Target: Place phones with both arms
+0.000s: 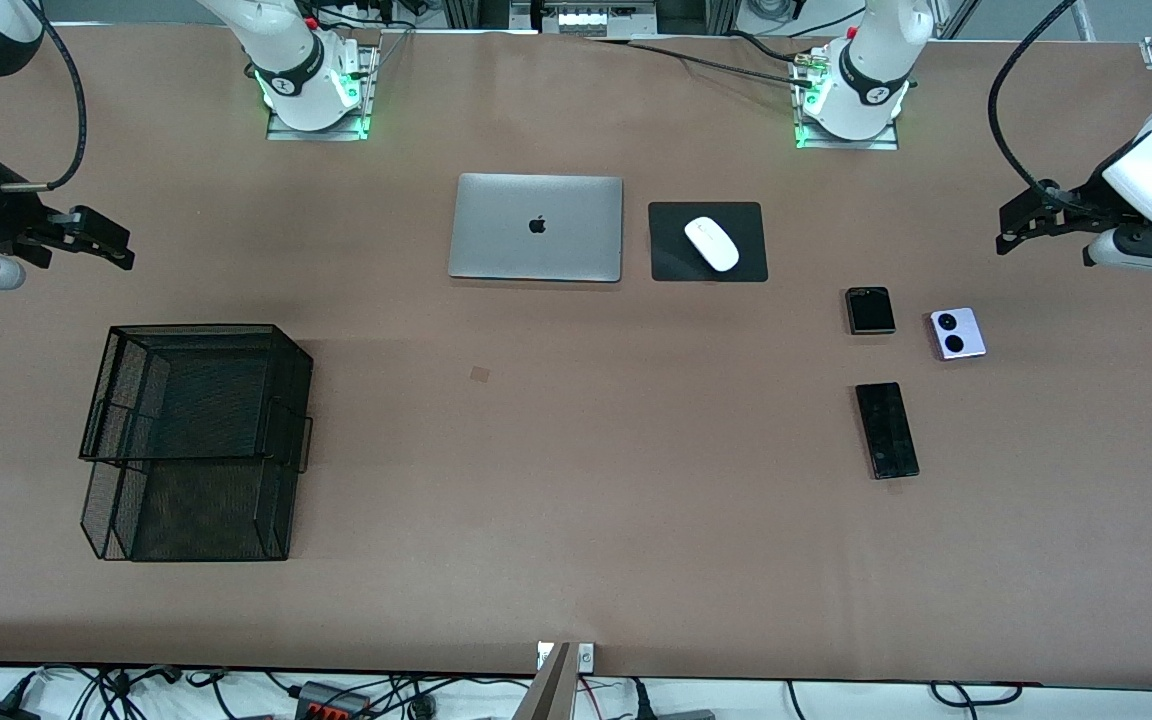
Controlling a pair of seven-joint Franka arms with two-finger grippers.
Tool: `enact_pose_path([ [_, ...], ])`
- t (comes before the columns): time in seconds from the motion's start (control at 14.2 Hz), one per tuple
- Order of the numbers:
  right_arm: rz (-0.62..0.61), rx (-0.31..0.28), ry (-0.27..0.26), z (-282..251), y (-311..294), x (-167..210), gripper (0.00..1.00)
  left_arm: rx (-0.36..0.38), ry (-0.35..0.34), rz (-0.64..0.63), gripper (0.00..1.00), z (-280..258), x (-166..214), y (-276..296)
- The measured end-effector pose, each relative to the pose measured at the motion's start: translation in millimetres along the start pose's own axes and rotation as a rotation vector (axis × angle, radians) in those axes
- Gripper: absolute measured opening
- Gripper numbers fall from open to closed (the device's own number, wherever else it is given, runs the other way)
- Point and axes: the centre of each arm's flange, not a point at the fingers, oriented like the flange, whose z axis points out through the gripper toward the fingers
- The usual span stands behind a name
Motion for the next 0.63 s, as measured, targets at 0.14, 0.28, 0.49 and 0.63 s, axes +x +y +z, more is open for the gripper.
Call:
enact_pose_path([
  [0.14,0.0,0.0,0.001,-0.1,0.0,0.1,1.0,-0.001,-0.008,0.0,1.0,0.5,-0.8,0.1],
  [0.28,0.0,0.0,0.001,0.2,0.0,0.3,1.0,0.003,-0.016,0.0,1.0,1.2,-1.7,-0.3],
  [0.49,-0.001,0.0,0.001,0.3,0.0,0.4,1.0,0.006,-0.02,0.001,1.0,1.3,-2.2,-0.5],
  [0.63,-0.001,0.0,0.003,0.4,0.0,0.8,1.0,0.006,-0.021,0.0,1.0,1.1,-2.3,-0.5],
])
